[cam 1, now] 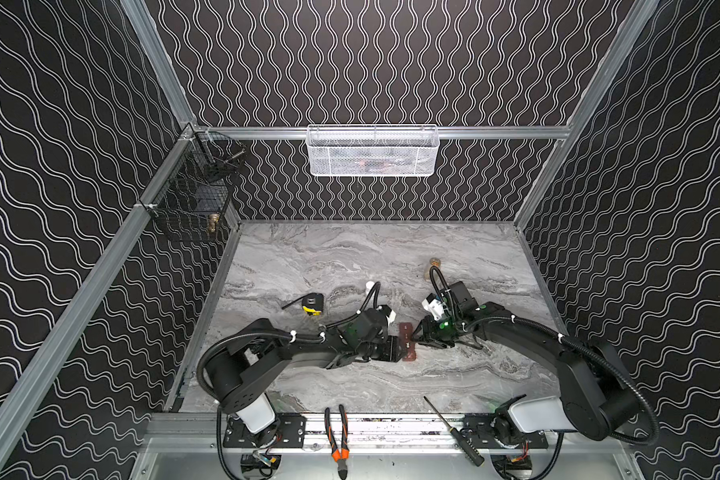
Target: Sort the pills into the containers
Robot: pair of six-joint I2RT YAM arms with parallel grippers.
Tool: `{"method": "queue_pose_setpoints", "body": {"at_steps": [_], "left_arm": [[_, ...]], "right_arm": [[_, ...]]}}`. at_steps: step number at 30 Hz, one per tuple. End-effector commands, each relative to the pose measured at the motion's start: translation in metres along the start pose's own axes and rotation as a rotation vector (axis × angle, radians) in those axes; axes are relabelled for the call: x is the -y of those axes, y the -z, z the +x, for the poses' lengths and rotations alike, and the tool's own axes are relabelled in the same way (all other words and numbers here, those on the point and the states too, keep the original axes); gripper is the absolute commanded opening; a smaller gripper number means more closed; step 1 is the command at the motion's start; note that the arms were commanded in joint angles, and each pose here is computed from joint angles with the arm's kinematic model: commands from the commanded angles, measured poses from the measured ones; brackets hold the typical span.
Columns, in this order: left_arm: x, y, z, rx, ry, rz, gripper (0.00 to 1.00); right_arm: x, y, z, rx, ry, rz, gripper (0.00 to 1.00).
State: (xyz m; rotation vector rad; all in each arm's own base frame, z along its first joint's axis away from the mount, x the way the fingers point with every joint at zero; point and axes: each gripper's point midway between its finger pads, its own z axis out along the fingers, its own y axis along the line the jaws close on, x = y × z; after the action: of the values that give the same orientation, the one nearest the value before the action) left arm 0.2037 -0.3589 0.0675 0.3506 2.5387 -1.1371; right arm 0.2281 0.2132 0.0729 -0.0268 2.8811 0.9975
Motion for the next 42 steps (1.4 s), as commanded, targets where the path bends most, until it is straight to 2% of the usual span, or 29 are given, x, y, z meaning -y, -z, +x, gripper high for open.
{"method": "queue_pose_setpoints", "body": {"at_steps": [1, 5, 11, 15, 17, 24, 34, 42], "left_arm": [[0.000, 0.016, -0.014, 0.039, -0.060, -0.048, 0.51], [-0.003, 0.049, -0.031, 0.114, -0.097, -0.114, 0.55], [-0.038, 0.101, -0.039, 0.216, -0.078, -0.241, 0.66], [-0.057, 0.121, -0.034, 0.238, -0.048, -0.278, 0.71], [-0.061, 0.126, -0.029, 0.244, -0.039, -0.279, 0.72], [-0.072, 0.132, -0.020, 0.253, -0.015, -0.278, 0.72], [-0.078, 0.127, -0.014, 0.245, -0.005, -0.261, 0.71], [-0.081, 0.127, -0.013, 0.242, -0.001, -0.261, 0.71]], "right_arm": [[0.010, 0.013, -0.005, 0.021, 0.006, 0.115, 0.42], [0.012, 0.023, -0.009, 0.020, 0.023, 0.245, 0.51], [0.001, 0.010, 0.000, -0.020, 0.077, 0.454, 0.69], [0.004, 0.000, -0.001, -0.026, 0.073, 0.563, 0.73], [0.003, -0.007, 0.000, -0.042, 0.075, 0.576, 0.74], [0.000, -0.031, 0.006, -0.094, 0.078, 0.596, 0.70], [0.007, -0.041, 0.011, -0.123, 0.068, 0.641, 0.64], [0.010, -0.044, 0.012, -0.129, 0.062, 0.649, 0.53]]}}
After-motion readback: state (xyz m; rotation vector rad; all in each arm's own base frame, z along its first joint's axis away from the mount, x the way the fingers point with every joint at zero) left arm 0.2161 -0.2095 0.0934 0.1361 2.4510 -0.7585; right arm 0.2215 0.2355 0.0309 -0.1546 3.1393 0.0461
